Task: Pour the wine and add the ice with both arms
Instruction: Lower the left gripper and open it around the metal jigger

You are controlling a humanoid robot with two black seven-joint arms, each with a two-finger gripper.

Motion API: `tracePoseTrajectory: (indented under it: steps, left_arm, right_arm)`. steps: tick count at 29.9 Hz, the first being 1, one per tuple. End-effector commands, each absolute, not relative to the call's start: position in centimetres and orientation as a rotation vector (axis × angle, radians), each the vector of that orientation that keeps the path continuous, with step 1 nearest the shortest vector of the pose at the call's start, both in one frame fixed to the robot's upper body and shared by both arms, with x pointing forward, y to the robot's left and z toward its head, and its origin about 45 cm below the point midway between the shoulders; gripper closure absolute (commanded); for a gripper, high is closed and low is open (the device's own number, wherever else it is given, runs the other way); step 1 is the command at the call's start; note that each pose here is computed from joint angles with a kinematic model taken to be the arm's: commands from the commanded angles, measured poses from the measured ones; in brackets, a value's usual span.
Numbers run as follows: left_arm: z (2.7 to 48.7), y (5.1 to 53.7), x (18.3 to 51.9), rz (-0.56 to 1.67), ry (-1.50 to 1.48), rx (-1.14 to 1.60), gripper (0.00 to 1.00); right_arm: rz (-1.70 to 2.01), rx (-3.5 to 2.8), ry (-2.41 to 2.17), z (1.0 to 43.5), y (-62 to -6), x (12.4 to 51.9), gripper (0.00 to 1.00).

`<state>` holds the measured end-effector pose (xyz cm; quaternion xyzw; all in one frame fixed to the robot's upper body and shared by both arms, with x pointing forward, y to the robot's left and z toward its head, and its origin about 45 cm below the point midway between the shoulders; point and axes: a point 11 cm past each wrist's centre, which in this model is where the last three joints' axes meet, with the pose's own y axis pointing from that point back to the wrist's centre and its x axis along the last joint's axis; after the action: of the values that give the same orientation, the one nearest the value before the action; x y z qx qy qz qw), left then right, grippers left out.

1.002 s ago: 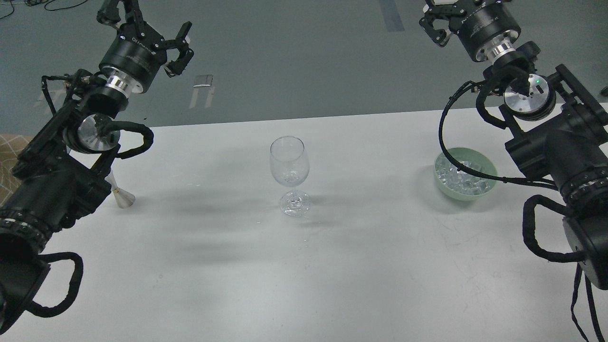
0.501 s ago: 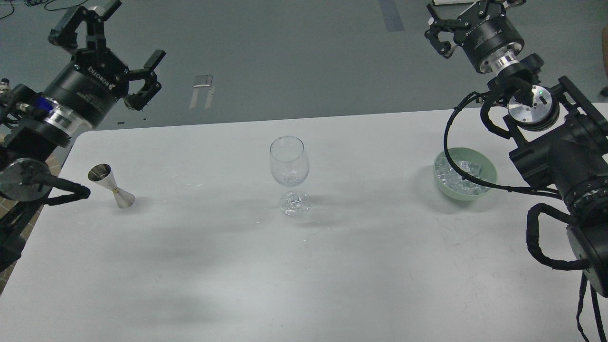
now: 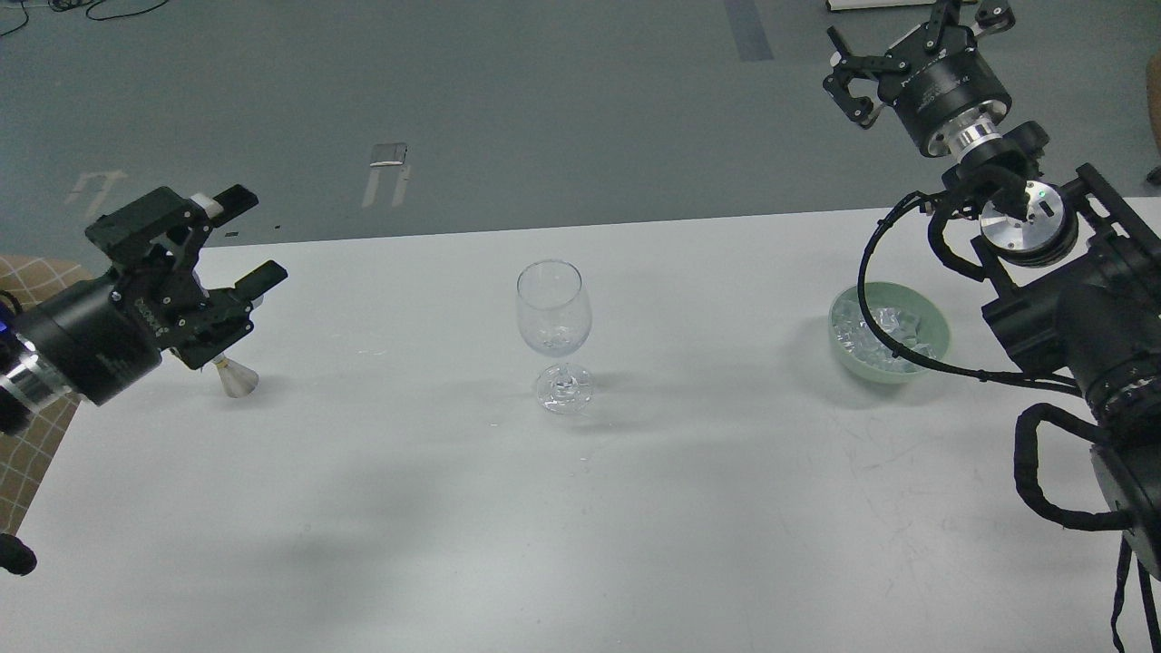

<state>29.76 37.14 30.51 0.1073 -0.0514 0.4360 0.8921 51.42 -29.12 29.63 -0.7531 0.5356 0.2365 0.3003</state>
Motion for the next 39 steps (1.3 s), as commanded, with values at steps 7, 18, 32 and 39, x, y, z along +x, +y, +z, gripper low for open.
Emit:
tracePoseTrajectory:
  steps: [7,18,32,39]
  left_arm:
    - [24.8,37.9,26.9,0.706,-0.475,0.709,0.16]
    - [20.4,41.4,25.6,0.697,-0.693,0.974,0.15]
    - [22.2,39.8,28.3,1.213,0.027,0.272,0.08]
    - [21.0,43.9,28.1,1.43,0.305,-0.048,0.05]
  right_arm:
    - [0.623,-1.991,1.418,29.8,-29.3,51.4,0.0]
    - [0.618,-1.991,1.421,29.9,-29.5,51.4,0.0]
    - [0.605,-1.988,1.437,30.1,-30.3,51.4,0.0]
    - [0.609,-1.991,1.444,29.8,-30.4,51.2,0.0]
